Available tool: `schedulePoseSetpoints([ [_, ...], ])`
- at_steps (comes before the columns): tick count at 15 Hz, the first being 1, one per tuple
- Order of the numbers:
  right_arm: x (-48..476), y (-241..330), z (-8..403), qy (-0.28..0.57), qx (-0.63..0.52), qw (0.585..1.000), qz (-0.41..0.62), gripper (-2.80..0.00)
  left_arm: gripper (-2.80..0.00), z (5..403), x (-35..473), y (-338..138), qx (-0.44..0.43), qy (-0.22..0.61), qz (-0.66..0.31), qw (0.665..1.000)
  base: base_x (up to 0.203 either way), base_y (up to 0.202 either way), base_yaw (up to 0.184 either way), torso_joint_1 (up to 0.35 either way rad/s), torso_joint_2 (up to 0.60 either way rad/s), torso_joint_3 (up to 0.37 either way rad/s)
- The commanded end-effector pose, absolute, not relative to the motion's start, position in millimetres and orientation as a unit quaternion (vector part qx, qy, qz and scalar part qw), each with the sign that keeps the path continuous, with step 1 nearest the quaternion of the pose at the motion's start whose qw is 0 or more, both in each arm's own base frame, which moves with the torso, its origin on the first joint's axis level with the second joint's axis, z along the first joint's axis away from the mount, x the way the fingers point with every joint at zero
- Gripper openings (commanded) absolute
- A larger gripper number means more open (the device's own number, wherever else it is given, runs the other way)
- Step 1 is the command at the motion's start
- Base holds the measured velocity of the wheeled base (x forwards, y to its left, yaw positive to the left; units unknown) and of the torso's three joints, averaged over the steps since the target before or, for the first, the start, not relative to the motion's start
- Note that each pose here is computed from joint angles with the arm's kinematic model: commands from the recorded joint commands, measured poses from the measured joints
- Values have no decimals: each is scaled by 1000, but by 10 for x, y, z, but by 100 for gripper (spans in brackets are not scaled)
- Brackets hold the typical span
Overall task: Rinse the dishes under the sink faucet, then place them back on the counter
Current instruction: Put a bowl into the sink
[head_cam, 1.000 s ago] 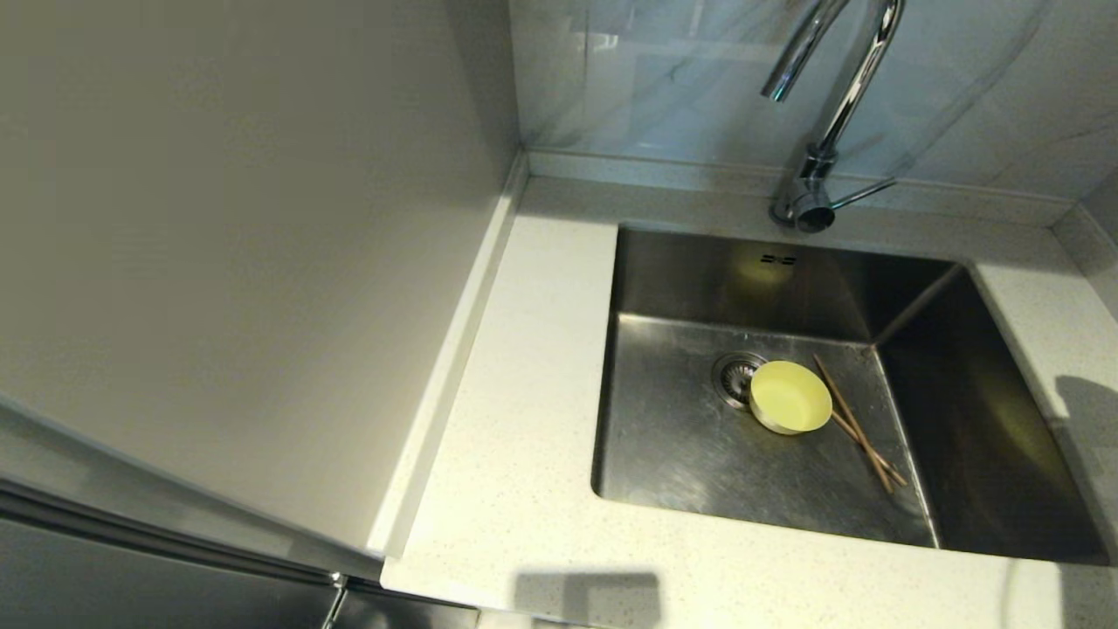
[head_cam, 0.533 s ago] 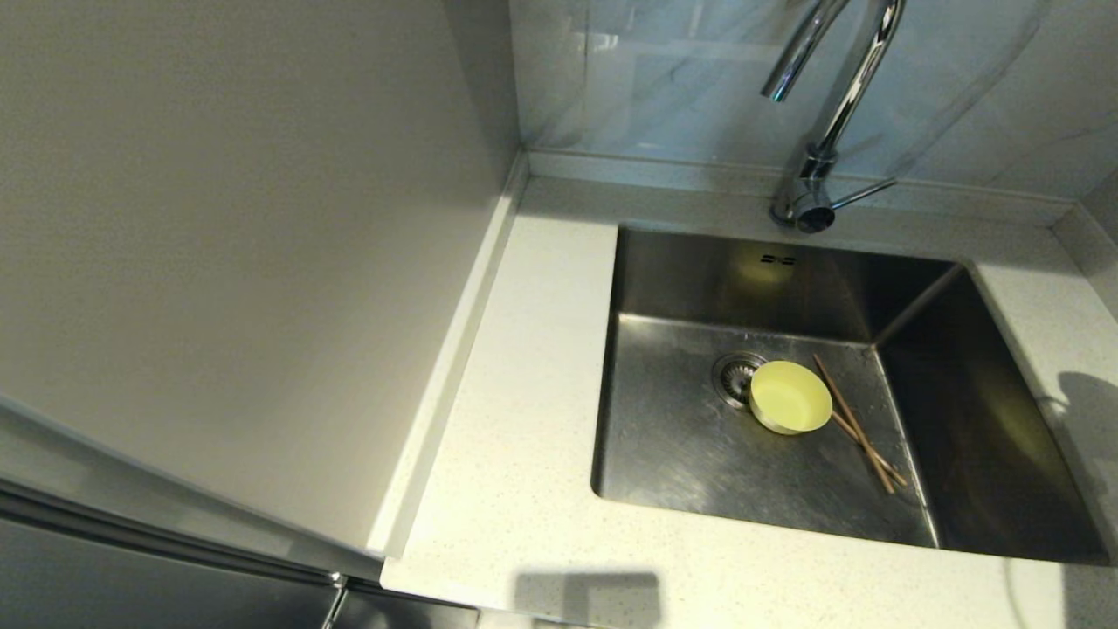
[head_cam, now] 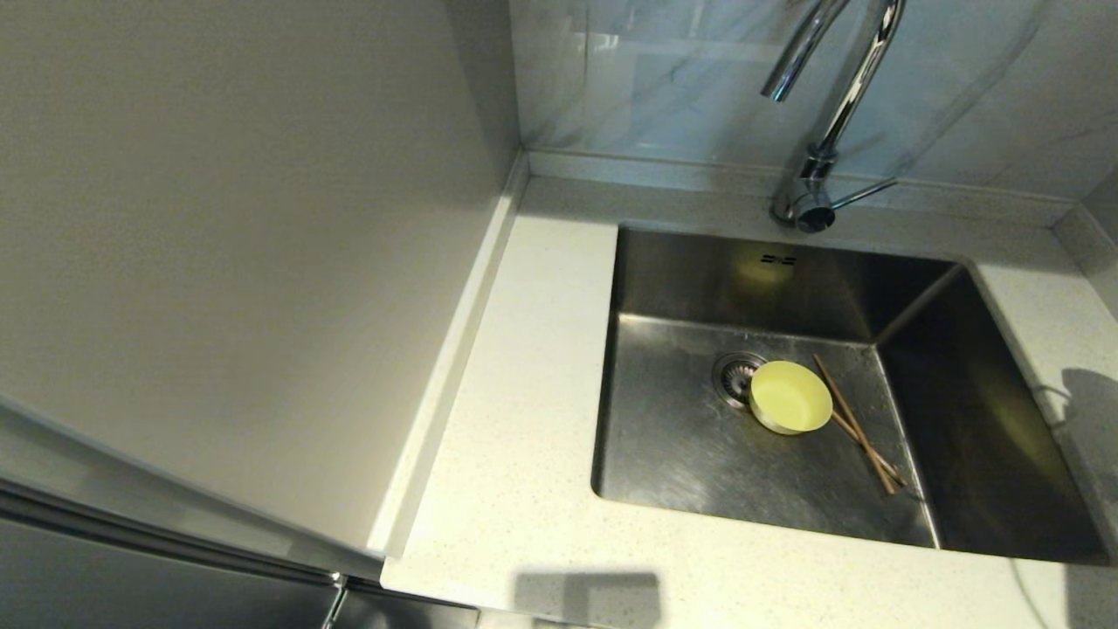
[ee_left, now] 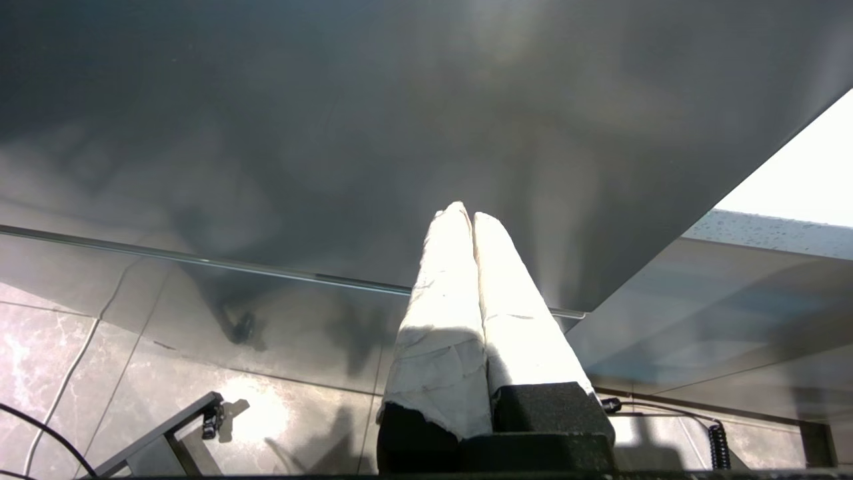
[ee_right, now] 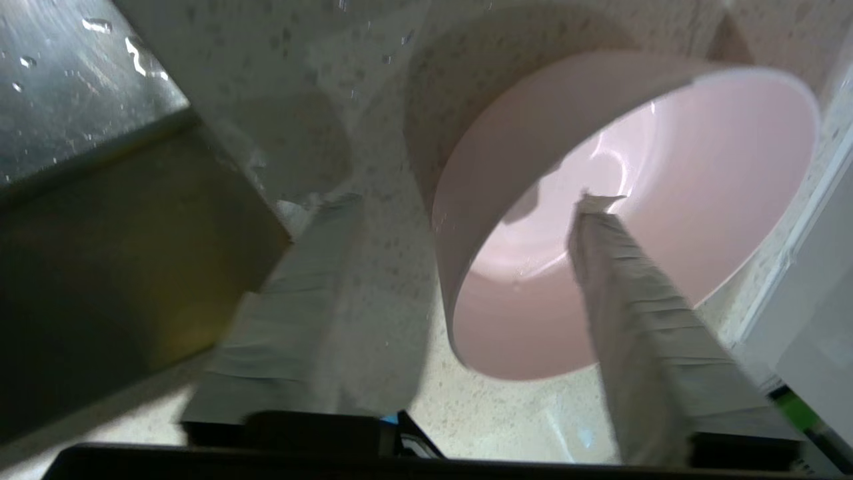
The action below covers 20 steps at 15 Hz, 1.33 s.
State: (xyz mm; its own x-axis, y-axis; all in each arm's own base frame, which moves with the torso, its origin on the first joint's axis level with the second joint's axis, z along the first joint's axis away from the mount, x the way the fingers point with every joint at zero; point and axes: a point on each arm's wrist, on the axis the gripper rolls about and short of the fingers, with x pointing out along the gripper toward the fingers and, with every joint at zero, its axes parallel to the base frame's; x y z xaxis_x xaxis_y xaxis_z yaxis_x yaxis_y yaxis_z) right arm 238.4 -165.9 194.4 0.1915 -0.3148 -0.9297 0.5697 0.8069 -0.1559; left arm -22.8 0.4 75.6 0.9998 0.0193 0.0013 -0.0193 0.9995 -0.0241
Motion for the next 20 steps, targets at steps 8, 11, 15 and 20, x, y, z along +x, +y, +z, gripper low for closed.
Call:
schedulePoseSetpoints([
  [8, 2396, -1742, 1867, 573, 126, 757, -289, -280, -280, 756, -230, 4, -12, -2, 10, 1000, 0, 0, 0, 0, 0, 0],
  [11, 2316, -1680, 2000, 555, 124, 770, -289, -280, -280, 756, -230, 4, -12, -2, 10, 1000, 0, 0, 0, 0, 0, 0],
  [15, 2044, -1396, 2315, 511, 107, 807, -278, -280, -280, 756, -230, 4, -12, -2, 10, 1000, 0, 0, 0, 0, 0, 0],
  [20, 1826, -822, 2577, 467, 47, 855, -220, -280, -280, 756, -230, 4, -12, -2, 10, 1000, 0, 0, 0, 0, 0, 0],
])
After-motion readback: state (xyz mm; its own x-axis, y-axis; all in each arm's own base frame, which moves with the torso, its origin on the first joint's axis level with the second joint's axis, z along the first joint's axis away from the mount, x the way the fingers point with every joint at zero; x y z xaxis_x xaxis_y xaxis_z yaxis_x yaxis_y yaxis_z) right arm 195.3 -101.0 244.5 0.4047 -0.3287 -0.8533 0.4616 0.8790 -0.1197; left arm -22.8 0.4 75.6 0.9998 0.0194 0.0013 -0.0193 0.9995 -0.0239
